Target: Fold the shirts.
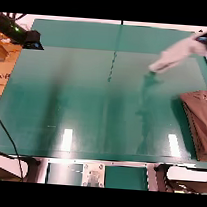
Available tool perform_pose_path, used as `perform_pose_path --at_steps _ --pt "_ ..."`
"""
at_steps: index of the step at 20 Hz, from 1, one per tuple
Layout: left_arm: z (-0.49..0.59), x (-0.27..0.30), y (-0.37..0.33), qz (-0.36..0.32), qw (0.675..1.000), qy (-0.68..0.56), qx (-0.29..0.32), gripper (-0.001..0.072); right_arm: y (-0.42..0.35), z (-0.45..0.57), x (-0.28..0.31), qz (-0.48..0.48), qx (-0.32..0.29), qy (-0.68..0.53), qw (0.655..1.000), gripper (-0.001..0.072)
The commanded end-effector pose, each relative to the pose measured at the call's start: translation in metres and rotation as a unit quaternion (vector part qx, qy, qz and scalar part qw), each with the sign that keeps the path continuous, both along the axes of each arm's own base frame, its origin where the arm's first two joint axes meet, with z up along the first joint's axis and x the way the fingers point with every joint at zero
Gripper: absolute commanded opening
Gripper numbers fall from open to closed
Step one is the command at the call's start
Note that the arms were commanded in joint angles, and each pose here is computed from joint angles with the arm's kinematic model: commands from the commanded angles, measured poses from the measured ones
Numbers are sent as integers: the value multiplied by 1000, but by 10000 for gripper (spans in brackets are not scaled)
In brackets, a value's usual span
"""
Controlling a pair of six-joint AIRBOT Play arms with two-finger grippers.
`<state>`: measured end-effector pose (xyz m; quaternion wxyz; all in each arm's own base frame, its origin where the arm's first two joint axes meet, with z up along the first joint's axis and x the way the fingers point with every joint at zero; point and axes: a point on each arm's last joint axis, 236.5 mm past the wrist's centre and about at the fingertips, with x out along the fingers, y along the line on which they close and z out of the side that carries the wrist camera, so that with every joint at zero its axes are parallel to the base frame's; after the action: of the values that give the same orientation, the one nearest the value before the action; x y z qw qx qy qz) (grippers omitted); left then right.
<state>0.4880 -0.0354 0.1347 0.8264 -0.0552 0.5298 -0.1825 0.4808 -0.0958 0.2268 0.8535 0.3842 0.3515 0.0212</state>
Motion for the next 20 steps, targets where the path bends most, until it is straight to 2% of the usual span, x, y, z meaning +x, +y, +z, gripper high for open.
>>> perform_pose_path --at_steps 1,6,11,15,20 --pt "0 0 0 0 1000 0 0 18 -98 9 -60 -119 -5 26 993 12" --pt "0 0 0 0 1000 0 0 18 -171 -29 -162 -225 -40 171 958 12" --pt "1 -1 -1 -2 1000 0 -3 18 -183 -53 -232 -268 -58 294 916 11" --pt "1 -1 -3 -3 1000 0 -6 18 -172 -88 -283 -324 -21 403 856 11" --pt "-1 -6 -3 -8 1000 12 -5 18 -152 -151 -325 -326 19 512 794 13"
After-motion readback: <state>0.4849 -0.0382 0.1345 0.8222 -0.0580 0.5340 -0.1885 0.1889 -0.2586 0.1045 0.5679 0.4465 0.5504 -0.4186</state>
